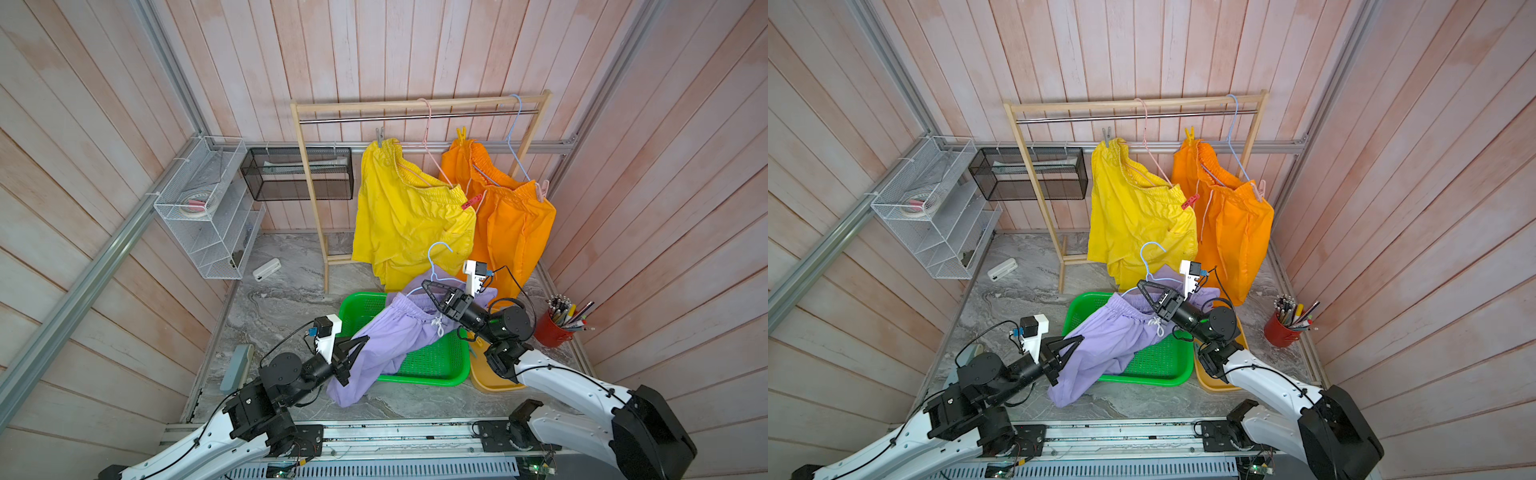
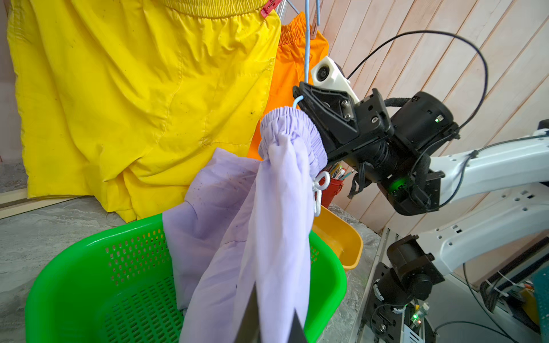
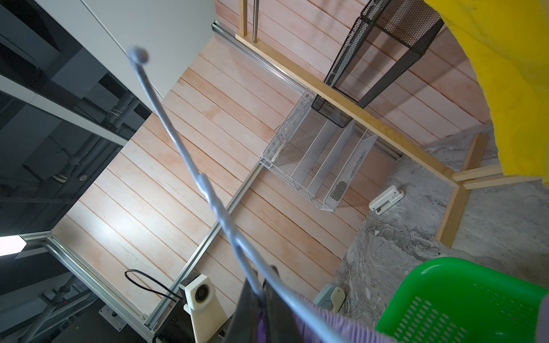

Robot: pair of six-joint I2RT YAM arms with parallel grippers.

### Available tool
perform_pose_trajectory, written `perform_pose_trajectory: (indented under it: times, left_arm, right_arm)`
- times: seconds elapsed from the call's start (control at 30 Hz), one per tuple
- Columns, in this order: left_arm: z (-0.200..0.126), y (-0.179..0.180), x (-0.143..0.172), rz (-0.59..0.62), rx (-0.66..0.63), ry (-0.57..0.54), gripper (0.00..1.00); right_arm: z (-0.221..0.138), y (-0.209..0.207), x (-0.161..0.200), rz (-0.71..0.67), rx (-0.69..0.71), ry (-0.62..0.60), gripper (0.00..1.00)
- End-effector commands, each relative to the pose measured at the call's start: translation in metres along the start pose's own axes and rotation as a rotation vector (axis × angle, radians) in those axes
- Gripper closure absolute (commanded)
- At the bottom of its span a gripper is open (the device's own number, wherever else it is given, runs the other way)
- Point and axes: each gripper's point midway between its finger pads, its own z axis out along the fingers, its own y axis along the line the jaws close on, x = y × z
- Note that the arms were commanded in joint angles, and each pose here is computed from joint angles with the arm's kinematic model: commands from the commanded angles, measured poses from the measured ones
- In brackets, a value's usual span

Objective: Remove the clothespins securing shorts to the hanger
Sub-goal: Remove the shorts from the hanger.

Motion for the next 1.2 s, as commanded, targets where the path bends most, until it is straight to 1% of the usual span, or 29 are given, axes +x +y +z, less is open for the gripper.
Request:
perform_pose_trajectory:
  times: [0.0,0.17,0.6,0.67,0.73,0.9,1.07,1.17]
  left_arm:
    - [-0.01,0.021,-0.006,0.02,-0.122,-0.008,0.97]
    - [-0.012,0.021,-0.012,0.02,-0.129,-0.013,1.0]
    - [-0.019,0.02,-0.02,0.024,-0.132,-0.026,1.0]
    - [-0.02,0.018,-0.021,0.022,-0.121,-0.035,0.89]
    - [-0.018,0.015,-0.02,0.025,-0.098,-0.04,0.86]
    - [-0.007,0.002,-0.017,0.021,-0.02,-0.049,0.69]
    - [0.01,0.002,-0.005,0.025,-0.019,0.002,0.66]
    - [0.017,0.003,0.0,0.029,-0.029,0.025,0.61]
  right_arm:
    - [-0.019,0.012,-0.055,-0.075,-0.003,-0.229,1.0]
    - [-0.029,0.009,-0.065,-0.087,0.019,-0.26,1.0]
    - [-0.05,-0.002,-0.082,-0.089,0.058,-0.324,1.0]
    - [-0.05,-0.002,-0.084,-0.084,0.059,-0.325,1.0]
    - [-0.047,0.0,-0.083,-0.08,0.043,-0.309,1.0]
    - [-0.042,0.007,-0.084,-0.056,-0.002,-0.307,1.0]
    - [-0.04,0.01,-0.085,-0.059,-0.017,-0.3,1.0]
    - [-0.04,0.013,-0.085,-0.064,-0.027,-0.298,1.0]
